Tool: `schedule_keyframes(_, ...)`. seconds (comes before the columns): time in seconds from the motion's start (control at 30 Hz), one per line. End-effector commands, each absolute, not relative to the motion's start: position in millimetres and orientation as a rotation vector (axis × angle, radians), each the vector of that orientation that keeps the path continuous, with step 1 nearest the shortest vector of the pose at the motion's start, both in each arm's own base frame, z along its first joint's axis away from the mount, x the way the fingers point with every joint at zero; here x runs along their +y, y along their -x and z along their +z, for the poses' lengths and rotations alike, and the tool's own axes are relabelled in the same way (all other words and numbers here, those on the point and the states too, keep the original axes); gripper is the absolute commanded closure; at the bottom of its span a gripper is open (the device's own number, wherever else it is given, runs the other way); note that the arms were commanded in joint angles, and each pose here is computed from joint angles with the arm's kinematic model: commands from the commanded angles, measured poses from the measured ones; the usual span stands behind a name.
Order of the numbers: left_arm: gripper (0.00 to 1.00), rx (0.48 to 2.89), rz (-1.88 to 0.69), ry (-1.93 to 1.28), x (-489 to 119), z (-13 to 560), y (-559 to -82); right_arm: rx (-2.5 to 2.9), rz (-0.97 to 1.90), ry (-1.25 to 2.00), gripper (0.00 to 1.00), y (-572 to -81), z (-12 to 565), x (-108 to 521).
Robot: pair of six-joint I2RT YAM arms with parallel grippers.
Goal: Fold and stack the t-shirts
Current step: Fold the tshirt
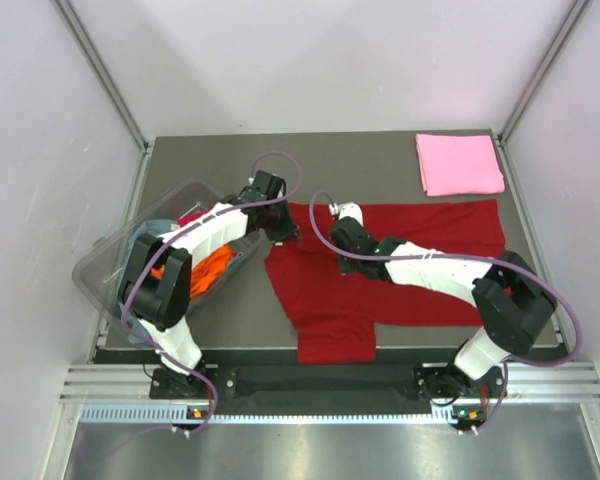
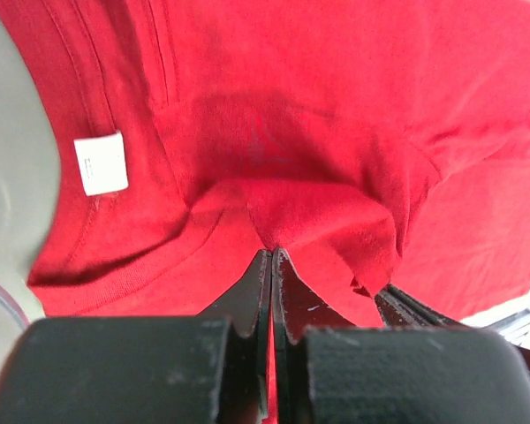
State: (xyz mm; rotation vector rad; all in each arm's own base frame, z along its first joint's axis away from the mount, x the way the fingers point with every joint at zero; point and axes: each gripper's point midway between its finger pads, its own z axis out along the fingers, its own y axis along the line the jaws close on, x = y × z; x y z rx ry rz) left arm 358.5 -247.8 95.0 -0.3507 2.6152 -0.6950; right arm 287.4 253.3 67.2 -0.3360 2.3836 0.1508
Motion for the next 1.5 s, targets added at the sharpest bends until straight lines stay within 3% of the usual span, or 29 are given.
schedule_keyframes(0.0,1.0,2.594,-0.739,0.33,-257.6,106.7,-347.0,2.339,0.243,0.411,1.0,-279.0,86.7,264.1)
schedule_keyframes(0.93,1.0,2.698,-0.442,0.347,-254.9,64.7,-303.2,2.416,0.213,0.425,0.97,-270.7,72.7,225.6)
schedule_keyframes(1.47,1.0,2.673,-0.609,0.479,-263.3,62.6,-276.6,2.436,0.28,0.443,0.96,-267.6,64.1,227.6)
